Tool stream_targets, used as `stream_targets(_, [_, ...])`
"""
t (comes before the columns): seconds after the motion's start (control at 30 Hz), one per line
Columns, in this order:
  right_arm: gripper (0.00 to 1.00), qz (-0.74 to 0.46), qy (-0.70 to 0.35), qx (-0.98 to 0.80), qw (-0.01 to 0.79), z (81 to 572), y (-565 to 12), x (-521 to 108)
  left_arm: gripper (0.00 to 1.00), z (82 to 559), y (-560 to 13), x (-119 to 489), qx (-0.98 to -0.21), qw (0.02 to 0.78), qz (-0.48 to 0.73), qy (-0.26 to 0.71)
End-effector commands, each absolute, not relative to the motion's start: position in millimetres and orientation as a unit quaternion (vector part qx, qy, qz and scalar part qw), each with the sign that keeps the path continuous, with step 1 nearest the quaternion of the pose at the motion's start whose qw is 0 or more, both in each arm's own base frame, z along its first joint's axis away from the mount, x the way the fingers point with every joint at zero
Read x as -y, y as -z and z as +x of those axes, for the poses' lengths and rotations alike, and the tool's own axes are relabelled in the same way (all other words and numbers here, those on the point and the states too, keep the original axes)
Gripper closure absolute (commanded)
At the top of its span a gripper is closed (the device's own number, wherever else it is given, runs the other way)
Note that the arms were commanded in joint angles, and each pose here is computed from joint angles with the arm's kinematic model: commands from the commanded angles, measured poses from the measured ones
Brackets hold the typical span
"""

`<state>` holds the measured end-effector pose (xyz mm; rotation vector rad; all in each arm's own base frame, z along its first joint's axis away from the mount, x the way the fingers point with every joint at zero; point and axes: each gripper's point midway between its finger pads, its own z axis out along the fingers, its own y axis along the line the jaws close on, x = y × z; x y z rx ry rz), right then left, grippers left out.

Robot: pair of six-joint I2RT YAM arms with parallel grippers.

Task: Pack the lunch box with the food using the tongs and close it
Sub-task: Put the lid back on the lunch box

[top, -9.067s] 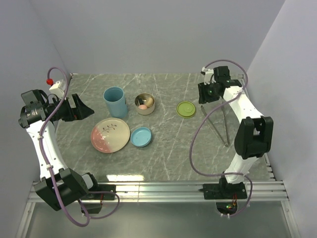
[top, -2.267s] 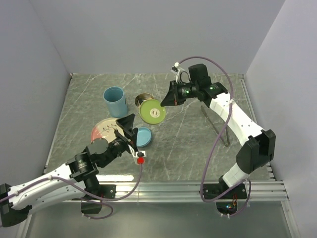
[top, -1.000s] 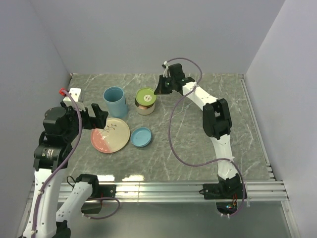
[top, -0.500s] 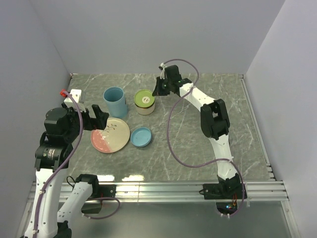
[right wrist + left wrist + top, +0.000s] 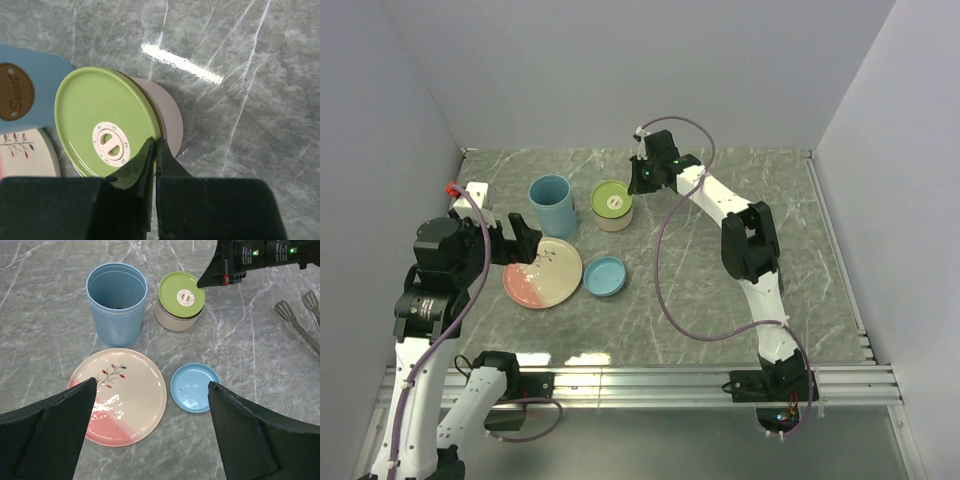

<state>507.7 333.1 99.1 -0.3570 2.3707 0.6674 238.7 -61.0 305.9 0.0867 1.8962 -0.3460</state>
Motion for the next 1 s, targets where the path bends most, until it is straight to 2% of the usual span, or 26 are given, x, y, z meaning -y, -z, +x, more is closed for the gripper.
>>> stream_targets(0.0, [1.00,-0.157,-0.207,-0.908,0.329,511,-102,-325,0.01,239,-311,63,-0.798,0.581,0.035,0.157])
stream_targets(0.97, [1.00,-0.177,-0.221,-0.940,0.191,447,-91,-284,0.01,237,-304,71,-0.798,0.573,0.046,0.178])
